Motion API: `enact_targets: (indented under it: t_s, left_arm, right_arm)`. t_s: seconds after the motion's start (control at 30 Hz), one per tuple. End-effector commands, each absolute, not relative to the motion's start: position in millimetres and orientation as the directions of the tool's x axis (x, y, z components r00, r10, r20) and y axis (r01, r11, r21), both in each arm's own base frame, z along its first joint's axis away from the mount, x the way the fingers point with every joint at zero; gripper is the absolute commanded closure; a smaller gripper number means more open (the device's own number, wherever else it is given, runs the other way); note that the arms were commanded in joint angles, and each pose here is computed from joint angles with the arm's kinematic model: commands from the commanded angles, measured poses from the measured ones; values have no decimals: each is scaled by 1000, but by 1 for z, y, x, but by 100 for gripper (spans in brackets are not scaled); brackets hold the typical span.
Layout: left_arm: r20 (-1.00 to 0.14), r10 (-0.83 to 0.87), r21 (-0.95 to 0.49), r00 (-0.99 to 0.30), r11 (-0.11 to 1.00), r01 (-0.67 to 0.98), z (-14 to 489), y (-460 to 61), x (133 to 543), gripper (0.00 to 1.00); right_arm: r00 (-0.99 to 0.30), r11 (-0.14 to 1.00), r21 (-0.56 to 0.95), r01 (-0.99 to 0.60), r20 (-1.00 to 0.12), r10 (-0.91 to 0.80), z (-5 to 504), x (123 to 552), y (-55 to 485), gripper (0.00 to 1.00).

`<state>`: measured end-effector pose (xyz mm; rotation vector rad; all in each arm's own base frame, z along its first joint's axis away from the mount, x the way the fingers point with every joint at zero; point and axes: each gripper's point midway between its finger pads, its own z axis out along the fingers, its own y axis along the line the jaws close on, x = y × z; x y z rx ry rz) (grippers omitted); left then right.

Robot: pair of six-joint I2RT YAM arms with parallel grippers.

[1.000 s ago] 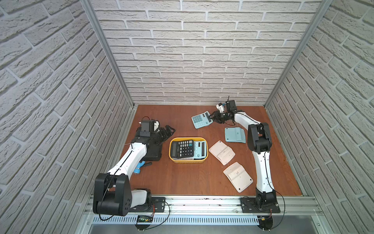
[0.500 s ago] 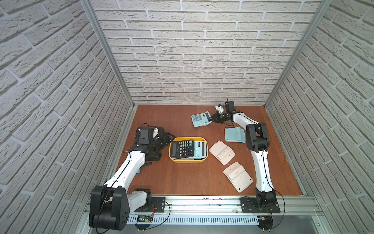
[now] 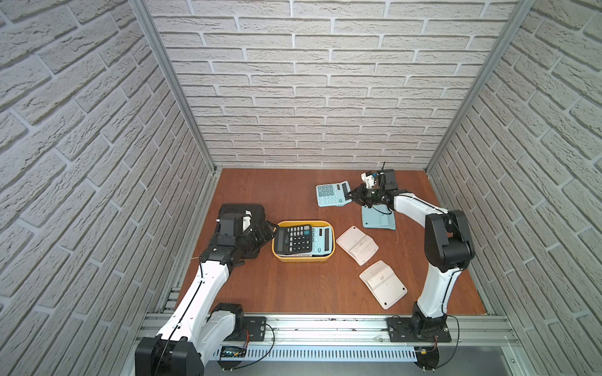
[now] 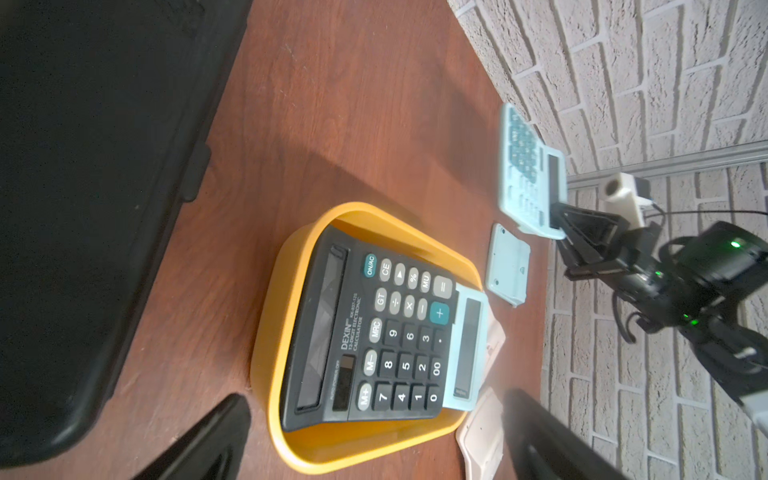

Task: Put the calculator in the storage box
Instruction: Pick up the calculator at the center of the board, then place the calculator in the storage box.

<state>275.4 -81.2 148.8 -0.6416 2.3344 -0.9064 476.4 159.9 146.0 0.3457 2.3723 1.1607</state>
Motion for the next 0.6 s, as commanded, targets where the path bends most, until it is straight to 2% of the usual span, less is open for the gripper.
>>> enact_targets:
  t_s: [0.0,0.3,0.57]
  left_arm:
    - [-328,-589,-705,-738,673,-224,148,-81,268,2]
    - [-352,-576,-680,-738,699,-221,146,-79,251,2]
    - [-378,-577,-670,-724,710,-216,146,-75,245,2]
  right_arm:
    - [-800,559,827,-58,-374,470,195,462,159,97]
    - [-764,570,819,-64,-407,500,232,384,154,97]
    - [-758,594,804,-36,-409,508,233,334,166,97]
